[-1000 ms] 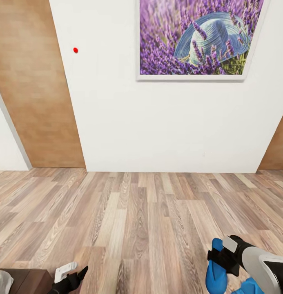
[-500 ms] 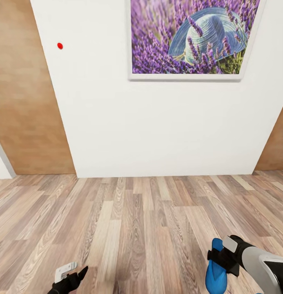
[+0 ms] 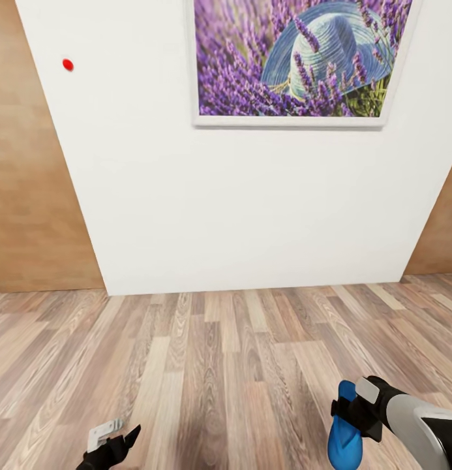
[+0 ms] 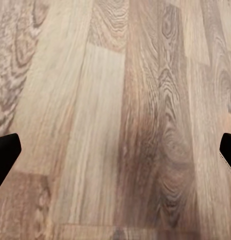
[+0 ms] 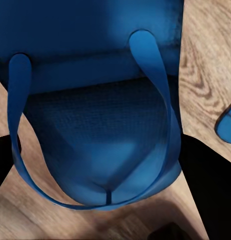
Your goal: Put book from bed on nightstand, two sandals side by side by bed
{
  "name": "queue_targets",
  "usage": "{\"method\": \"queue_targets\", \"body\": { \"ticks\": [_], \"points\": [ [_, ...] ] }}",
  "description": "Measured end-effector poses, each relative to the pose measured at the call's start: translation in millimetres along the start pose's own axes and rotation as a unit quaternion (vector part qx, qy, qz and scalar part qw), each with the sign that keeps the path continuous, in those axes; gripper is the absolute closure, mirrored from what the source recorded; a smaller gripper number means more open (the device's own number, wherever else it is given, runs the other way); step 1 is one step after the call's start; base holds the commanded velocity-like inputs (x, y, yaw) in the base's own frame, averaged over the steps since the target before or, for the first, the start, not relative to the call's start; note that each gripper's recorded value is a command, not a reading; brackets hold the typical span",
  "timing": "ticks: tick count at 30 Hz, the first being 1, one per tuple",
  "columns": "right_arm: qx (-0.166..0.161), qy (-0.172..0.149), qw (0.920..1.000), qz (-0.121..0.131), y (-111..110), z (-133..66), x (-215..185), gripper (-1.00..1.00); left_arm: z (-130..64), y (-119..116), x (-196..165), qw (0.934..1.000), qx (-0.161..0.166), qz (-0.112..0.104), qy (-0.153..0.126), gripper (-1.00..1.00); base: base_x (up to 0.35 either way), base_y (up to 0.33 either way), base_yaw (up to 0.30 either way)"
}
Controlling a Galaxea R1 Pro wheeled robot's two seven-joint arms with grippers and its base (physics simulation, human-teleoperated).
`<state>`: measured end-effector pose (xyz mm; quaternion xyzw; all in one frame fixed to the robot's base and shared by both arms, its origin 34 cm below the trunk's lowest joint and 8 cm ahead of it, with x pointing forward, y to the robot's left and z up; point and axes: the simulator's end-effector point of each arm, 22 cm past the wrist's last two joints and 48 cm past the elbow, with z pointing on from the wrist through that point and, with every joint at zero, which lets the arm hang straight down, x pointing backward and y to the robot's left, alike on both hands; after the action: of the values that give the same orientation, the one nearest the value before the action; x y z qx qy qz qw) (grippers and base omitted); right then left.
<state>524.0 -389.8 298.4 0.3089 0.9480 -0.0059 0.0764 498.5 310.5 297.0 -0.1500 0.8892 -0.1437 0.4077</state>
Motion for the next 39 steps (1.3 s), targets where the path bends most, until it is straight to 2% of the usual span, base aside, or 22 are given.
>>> {"method": "queue_targets", "body": {
  "ticks": [22,39],
  "points": [
    [-0.001,0.001,1.0000,0.001,0.5,0.1,0.4,1.00,0.0,0.0,-0.1,1.0000,0.000,0.000,0.000,-1.00,0.286,0.000,-0.144],
    [-0.002,0.001,1.0000,0.002,0.5,0.1,0.4,1.00,0.0,-0.4,-0.2,1.0000,0.001,0.000,0.000,-1.00,0.286,0.000,-0.199]
  ]
}}
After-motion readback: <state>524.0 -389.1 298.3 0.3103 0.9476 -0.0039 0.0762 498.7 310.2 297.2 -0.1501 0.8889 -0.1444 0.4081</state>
